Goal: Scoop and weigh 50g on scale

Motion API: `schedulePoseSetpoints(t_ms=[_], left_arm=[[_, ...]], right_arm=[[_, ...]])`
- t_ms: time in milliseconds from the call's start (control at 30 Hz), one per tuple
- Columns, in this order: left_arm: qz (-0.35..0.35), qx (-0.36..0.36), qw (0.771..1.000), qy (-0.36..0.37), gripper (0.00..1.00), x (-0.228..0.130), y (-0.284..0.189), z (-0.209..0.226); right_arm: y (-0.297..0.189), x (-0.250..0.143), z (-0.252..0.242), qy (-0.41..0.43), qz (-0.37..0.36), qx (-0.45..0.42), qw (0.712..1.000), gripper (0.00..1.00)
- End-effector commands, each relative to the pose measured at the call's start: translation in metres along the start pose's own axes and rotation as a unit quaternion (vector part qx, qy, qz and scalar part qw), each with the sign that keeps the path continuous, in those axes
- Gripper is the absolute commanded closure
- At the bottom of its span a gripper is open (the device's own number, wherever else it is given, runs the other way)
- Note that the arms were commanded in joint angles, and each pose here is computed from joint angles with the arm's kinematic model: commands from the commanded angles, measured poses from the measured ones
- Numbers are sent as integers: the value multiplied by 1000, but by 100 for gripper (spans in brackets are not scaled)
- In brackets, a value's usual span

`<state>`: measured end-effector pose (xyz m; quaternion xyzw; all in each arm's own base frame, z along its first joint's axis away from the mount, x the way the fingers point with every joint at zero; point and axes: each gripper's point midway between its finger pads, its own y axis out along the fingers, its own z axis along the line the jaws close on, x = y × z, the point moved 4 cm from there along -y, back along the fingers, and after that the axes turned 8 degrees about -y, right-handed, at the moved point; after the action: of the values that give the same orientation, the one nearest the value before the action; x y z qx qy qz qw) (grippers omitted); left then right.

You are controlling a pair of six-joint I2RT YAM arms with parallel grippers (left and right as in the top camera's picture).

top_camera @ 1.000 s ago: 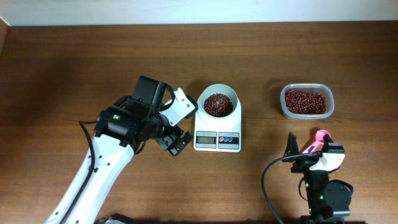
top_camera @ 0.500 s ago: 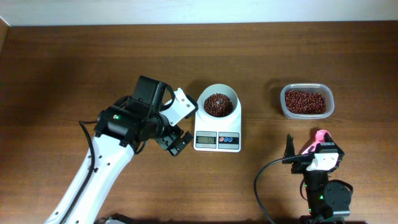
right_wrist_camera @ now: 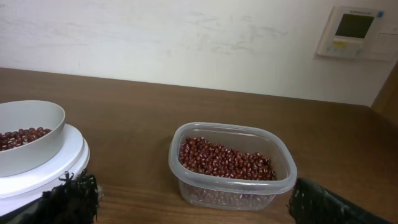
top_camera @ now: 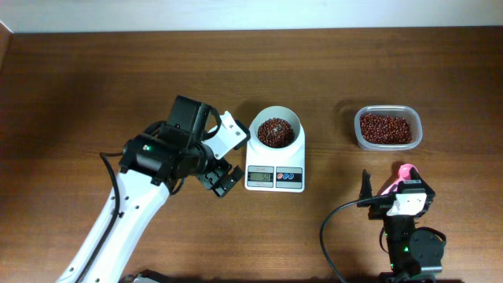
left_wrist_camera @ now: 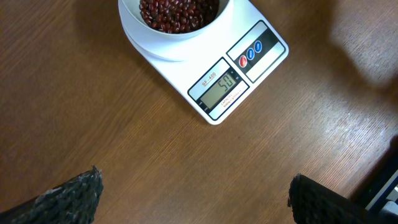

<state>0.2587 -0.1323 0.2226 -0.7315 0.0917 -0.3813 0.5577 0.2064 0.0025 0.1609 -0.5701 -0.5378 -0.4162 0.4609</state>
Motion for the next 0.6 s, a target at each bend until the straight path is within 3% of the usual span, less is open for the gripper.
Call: schedulePoseSetpoints(t_ms=[0, 567], left_arm=[[-8, -4, 1000, -1, 1, 0, -4, -4], [-8, -4, 1000, -1, 1, 0, -4, -4]], right_arm=[[0, -2, 3, -4, -1, 9, 1000, 1], [0, -1, 6, -5, -3, 15, 1000, 1]])
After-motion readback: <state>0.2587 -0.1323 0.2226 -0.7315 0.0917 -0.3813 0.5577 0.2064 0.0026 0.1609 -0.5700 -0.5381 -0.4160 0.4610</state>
